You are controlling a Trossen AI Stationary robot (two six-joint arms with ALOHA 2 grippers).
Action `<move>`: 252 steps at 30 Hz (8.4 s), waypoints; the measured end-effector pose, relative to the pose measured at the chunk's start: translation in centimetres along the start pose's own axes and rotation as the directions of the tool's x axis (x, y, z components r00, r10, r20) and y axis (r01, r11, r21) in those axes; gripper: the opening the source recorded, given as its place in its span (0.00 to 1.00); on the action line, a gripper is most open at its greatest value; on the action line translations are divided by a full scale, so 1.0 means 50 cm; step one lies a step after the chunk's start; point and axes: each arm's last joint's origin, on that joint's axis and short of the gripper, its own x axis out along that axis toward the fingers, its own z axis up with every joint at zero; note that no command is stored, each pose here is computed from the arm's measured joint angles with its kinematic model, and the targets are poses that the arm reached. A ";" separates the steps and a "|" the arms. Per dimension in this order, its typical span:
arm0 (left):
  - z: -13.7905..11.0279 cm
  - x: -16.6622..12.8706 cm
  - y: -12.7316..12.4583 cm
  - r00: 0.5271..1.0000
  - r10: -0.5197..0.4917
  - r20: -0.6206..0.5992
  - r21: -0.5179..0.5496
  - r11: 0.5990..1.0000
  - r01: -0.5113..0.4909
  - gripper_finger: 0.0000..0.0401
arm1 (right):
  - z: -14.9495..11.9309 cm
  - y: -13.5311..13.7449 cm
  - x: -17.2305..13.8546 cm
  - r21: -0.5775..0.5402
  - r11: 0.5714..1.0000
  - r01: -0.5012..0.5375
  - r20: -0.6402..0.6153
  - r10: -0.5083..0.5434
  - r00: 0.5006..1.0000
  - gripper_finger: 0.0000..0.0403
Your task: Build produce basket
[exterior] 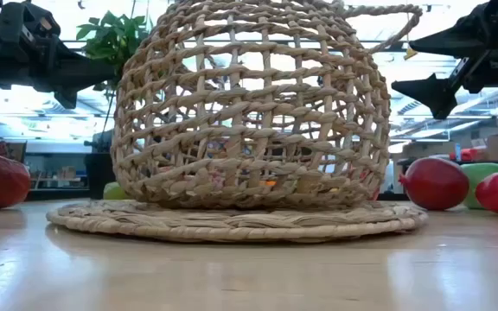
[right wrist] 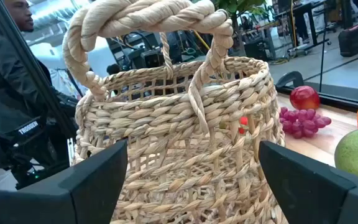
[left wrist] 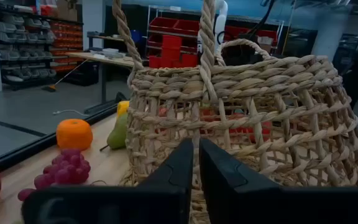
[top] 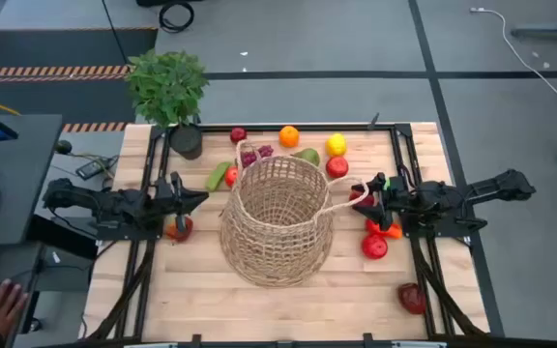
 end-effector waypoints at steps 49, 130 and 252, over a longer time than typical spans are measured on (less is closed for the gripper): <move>0.000 0.000 0.000 1.000 0.000 0.000 0.000 1.000 0.000 0.09 | 0.000 0.000 0.000 0.000 1.000 0.000 0.000 0.000 1.000 0.91; 0.000 0.000 0.000 1.000 0.000 0.000 0.000 1.000 0.000 0.07 | 0.032 0.041 -0.013 0.669 0.606 -0.430 0.041 0.547 0.836 0.91; 0.000 0.000 0.000 1.000 0.001 0.000 0.000 1.000 -0.001 0.08 | -0.002 0.224 0.101 -0.317 0.871 -0.376 -0.928 -0.367 -0.069 0.99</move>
